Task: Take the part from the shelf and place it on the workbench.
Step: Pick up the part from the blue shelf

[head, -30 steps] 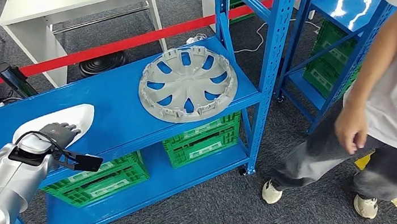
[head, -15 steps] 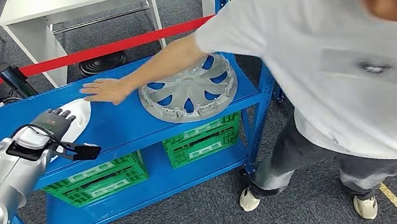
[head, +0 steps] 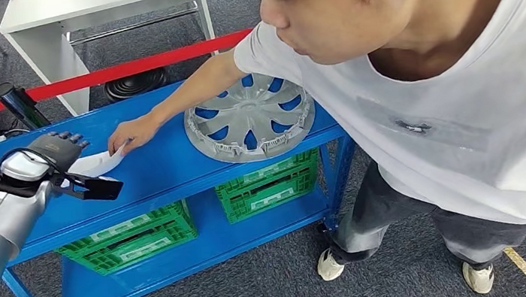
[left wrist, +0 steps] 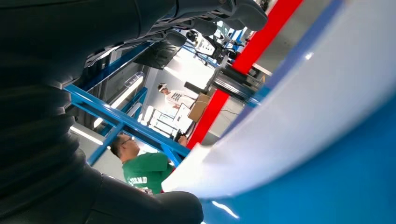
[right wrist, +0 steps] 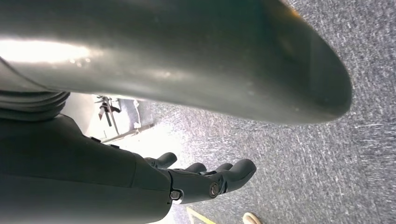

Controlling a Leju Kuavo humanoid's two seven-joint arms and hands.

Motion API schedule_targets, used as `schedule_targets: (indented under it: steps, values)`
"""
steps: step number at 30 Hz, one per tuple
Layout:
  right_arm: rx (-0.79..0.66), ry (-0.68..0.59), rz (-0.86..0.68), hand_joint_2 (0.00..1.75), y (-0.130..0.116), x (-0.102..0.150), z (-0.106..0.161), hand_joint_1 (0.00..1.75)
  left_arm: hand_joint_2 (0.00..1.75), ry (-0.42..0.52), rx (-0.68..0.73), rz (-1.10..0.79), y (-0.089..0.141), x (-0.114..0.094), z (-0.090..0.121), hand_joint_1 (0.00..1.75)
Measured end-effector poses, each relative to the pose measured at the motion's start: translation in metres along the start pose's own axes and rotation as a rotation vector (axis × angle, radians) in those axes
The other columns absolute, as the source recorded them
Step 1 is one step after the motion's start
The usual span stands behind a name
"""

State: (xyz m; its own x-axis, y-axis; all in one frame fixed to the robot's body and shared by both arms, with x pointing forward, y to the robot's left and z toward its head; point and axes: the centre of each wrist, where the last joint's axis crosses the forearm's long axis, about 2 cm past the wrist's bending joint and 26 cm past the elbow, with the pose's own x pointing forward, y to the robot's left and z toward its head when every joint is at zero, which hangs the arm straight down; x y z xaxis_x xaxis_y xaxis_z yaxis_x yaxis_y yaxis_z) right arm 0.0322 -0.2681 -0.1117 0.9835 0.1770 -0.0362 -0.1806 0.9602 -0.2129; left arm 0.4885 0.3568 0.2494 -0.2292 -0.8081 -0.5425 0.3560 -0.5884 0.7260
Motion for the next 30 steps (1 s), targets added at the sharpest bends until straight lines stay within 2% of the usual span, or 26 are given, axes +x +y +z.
schedule_targets:
  steps: [6,15,24,30]
  values:
    - [0.002,-0.001,0.001,0.00,0.001,0.001,0.000,0.00,1.75,0.007,0.027,0.001,0.014,-0.020,0.004,0.00]
    - [0.005,-0.002,0.006,0.00,0.003,0.001,0.001,0.00,1.75,0.023,0.010,0.006,0.004,-0.040,0.007,0.00]
    - [0.005,-0.003,0.015,0.00,0.004,0.001,0.001,0.00,1.75,0.009,-0.055,0.004,-0.024,-0.031,0.005,0.00]
    - [0.005,-0.003,0.022,0.00,0.005,0.000,0.001,0.00,1.75,-0.006,-0.094,-0.007,-0.053,-0.031,0.006,0.00]
